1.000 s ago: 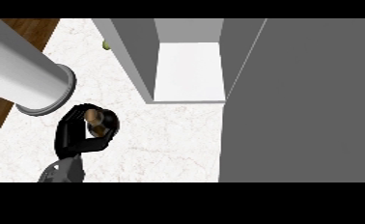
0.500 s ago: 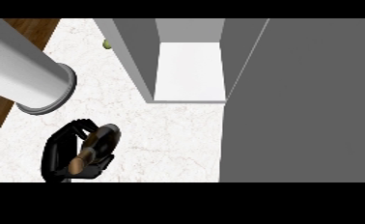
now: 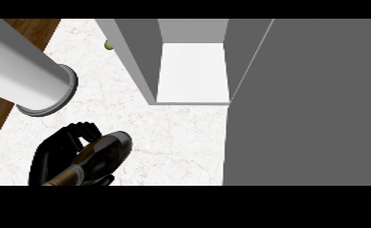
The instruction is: Pick up the wine, place it into the cabinet and close the cabinet
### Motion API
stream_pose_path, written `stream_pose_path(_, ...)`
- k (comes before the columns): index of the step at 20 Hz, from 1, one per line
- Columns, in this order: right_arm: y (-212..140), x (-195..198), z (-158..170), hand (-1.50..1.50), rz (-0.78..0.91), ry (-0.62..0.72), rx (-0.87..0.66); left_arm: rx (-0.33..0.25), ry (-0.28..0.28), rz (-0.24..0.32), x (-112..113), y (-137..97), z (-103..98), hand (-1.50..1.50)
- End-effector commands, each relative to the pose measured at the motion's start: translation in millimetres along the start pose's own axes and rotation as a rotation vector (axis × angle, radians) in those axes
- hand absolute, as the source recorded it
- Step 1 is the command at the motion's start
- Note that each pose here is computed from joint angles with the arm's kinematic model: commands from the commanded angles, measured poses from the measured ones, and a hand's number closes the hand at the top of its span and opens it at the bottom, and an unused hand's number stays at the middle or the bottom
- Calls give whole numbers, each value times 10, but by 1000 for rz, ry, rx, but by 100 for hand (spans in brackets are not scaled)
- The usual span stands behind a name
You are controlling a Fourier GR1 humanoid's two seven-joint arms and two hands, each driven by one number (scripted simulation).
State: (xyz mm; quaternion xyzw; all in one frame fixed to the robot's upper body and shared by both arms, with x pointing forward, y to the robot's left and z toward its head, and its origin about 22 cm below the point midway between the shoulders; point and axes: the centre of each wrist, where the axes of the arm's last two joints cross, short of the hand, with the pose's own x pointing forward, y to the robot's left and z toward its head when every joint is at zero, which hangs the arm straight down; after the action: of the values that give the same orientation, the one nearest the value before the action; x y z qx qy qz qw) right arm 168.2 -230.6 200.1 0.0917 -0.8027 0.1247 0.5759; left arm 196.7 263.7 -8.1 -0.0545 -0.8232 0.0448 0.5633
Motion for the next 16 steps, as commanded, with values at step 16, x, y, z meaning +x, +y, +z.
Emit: stream_pose_path(16, 82, 150, 181, -150, -45, -23, 38, -134, 33, 102, 859, -1381, -656, 150)
